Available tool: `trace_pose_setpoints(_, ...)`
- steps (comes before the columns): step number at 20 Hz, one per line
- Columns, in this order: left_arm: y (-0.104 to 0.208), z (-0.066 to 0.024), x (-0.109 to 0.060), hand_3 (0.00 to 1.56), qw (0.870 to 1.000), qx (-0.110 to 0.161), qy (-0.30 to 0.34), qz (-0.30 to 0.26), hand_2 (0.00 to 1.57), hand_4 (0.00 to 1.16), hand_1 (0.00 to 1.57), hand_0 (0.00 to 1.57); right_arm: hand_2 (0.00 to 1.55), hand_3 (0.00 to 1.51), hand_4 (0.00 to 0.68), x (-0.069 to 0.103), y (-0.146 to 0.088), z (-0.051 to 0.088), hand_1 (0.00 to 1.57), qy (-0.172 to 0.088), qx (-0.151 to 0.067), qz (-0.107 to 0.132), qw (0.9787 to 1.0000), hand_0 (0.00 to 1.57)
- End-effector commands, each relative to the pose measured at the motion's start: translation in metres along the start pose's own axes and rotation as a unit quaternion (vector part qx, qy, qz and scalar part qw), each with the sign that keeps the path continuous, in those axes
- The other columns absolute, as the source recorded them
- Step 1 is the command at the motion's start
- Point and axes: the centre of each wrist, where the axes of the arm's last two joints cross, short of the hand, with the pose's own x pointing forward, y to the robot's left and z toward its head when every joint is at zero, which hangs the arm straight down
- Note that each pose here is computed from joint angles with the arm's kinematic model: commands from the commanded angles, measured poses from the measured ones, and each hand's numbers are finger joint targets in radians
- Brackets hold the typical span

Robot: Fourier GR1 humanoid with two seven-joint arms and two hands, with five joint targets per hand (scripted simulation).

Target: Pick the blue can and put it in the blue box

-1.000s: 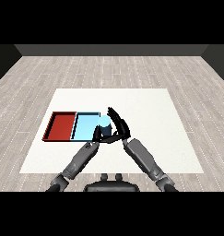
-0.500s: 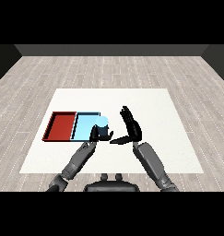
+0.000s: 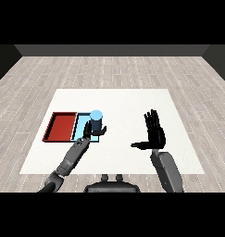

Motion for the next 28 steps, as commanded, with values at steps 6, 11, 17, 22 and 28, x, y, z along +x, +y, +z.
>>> trace_pose_setpoints(6,0.096,-0.0208,-0.027,1.5,0.988,0.092,0.114,-0.043,1.57,1.09,1.57,1.57,0.0,0.0,0.0,0.01,-0.021,0.004,0.0,-0.001,-0.045,0.025,0.9987,0.0)
trace_pose_setpoints(11,0.121,-0.0255,-0.038,1.51,0.975,0.109,0.175,-0.087,1.57,1.06,1.57,1.57,0.0,0.0,0.0,0.013,-0.029,0.018,0.0,-0.004,-0.048,0.03,0.9984,0.0)
trace_pose_setpoints(17,0.113,-0.0435,-0.036,1.4,0.95,0.126,0.252,-0.134,1.54,0.99,1.57,1.57,0.0,0.0,0.0,-0.012,-0.037,-0.008,0.0,0.022,-0.059,0.017,0.9979,0.0)
trace_pose_setpoints(22,0.086,-0.0335,-0.05,1.19,0.931,0.092,0.307,-0.175,1.47,0.94,1.57,1.57,0.0,0.0,0.0,-0.027,-0.056,-0.003,0.0,0.02,-0.077,0.025,0.9965,0.0)
trace_pose_setpoints(28,0.087,-0.0092,-0.071,0.54,0.909,0.048,0.368,-0.192,1.4,0.85,1.5,1.5,0.0,0.0,0.0,-0.032,-0.043,0.009,0.0,0.035,-0.079,0.018,0.9961,0.0)
